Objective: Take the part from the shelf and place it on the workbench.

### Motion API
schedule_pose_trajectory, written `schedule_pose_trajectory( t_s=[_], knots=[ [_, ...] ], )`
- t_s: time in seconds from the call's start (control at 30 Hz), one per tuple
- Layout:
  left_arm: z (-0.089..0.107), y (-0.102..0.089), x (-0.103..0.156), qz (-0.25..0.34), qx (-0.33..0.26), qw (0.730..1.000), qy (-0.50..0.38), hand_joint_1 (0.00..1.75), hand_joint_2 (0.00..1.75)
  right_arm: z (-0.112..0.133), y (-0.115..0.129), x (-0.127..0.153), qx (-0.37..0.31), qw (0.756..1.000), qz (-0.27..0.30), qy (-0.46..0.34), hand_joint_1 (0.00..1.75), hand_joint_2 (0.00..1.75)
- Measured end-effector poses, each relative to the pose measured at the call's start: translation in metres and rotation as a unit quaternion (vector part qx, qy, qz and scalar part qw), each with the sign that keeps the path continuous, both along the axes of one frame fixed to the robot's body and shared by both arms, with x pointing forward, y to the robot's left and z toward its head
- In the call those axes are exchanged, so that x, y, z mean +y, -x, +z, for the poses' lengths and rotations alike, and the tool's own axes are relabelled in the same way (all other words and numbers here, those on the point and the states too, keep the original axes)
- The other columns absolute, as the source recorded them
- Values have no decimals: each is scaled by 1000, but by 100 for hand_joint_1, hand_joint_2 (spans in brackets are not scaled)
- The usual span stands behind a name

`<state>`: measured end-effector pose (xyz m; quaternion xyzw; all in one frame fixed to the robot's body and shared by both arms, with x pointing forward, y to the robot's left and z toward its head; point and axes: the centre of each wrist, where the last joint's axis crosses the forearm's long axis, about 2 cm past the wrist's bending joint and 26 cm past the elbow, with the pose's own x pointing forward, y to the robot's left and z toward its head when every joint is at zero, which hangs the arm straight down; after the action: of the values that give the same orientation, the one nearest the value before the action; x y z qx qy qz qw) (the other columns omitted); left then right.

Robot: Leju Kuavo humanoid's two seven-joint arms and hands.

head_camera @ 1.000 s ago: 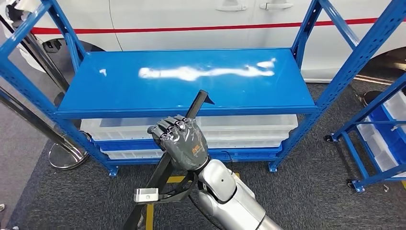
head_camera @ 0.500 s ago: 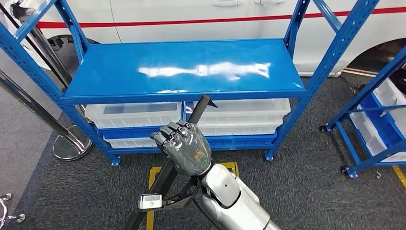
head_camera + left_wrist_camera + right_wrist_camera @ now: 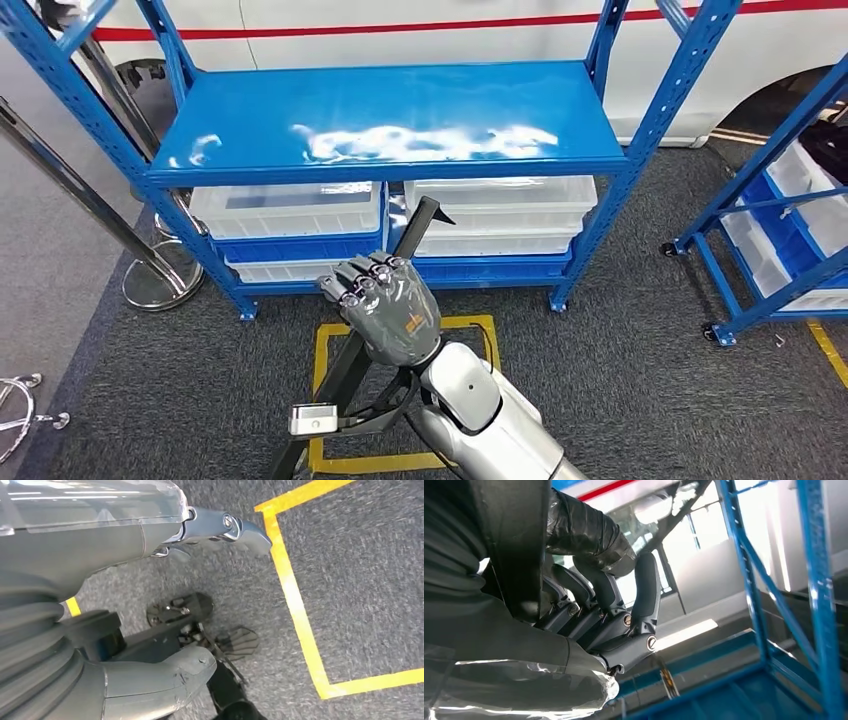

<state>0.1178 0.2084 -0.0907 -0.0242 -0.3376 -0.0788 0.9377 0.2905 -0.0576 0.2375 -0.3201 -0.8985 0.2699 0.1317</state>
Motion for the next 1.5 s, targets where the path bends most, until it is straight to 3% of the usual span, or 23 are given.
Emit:
schedule_pose_trajectory(
  t_s=[1.5],
  knots=[
    [2, -5, -4, -5, -3, 1000, 4, 0, 175, 0, 0, -3, -5, 1000, -9, 5, 175, 175]
  ],
)
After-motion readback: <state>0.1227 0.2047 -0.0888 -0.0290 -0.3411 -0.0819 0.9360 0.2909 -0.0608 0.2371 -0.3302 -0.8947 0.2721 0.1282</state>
